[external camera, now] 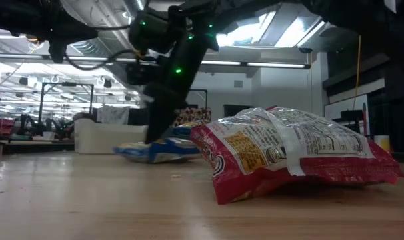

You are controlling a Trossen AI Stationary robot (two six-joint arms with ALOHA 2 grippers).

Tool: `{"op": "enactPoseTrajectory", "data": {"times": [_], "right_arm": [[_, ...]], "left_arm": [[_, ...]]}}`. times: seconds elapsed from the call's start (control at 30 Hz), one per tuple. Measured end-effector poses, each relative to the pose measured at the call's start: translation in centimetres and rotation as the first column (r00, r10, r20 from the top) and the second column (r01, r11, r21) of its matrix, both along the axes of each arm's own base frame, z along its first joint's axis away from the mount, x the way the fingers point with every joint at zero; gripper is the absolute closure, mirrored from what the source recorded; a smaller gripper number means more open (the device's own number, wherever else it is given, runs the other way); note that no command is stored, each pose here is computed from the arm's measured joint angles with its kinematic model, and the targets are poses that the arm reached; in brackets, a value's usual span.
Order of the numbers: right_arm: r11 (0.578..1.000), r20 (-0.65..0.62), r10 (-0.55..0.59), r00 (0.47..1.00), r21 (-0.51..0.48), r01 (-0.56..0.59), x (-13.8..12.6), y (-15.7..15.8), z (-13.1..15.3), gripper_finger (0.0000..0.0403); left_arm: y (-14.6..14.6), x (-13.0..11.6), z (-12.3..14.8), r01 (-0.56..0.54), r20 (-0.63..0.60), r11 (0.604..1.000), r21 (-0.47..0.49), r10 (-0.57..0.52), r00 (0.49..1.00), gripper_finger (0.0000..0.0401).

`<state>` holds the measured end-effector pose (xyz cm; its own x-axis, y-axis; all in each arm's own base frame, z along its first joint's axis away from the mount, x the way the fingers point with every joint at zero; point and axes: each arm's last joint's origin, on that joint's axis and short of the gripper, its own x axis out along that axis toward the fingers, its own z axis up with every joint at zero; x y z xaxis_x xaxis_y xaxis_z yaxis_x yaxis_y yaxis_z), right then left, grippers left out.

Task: Sort Maruchan noodles
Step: Put the blue noodle pack into the blue bin

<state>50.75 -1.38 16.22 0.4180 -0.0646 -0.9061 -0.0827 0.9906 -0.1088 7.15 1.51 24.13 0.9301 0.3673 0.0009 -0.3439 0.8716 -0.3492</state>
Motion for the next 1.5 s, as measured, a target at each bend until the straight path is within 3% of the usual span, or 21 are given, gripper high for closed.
{"op": "enactPoseTrajectory", "data": {"times": [0.23,0.43,0.6,0.83,1.0,1.17,1.33,1.5], "right_arm": [[0.992,-0.058,-0.125,0.99,-0.008,0.125,-3.6,-1.7,6.8,0.0183],[0.96,-0.217,-0.27,0.938,0.016,0.28,-6.5,-3.9,7.4,0.0182],[0.933,-0.356,-0.313,0.88,0.057,0.355,-8.8,-5.2,4.1,0.017],[0.857,-0.215,-0.4,0.891,0.255,0.447,-9.0,-5.5,0.9,0.0151],[0.802,-0.19,-0.434,0.881,0.365,0.474,-8.7,-6.1,1.0,0.0133],[0.762,-0.166,-0.458,0.873,0.432,0.482,-8.4,-7.0,1.2,0.0089],[0.755,-0.089,-0.487,0.869,0.456,0.47,-7.5,-7.0,1.3,0.0041],[0.776,-0.047,-0.528,0.848,0.379,0.504,-7.4,-7.0,1.3,0.0016]], "left_arm": [[0.0,0.0,-0.5,0.002,-0.047,1.0,-0.006,-0.002,0.999,0.0399],[0.0,0.0,-0.6,0.007,-0.056,1.0,-0.012,-0.008,0.998,0.0399],[-0.1,0.0,-0.6,0.027,-0.059,1.0,-0.016,-0.028,0.998,0.0399],[-0.1,0.0,-0.7,0.031,-0.073,0.999,-0.018,-0.032,0.997,0.0399],[-0.1,0.0,-0.8,0.029,-0.075,0.999,-0.039,-0.032,0.997,0.0399],[-0.1,0.0,-0.9,0.025,-0.083,0.999,-0.044,-0.028,0.996,0.0399],[-0.1,0.0,-1.0,0.024,-0.087,0.999,-0.046,-0.028,0.996,0.0399],[-0.1,0.2,-1.6,0.024,-0.089,0.996,-0.091,-0.032,0.996,0.0399]]}}
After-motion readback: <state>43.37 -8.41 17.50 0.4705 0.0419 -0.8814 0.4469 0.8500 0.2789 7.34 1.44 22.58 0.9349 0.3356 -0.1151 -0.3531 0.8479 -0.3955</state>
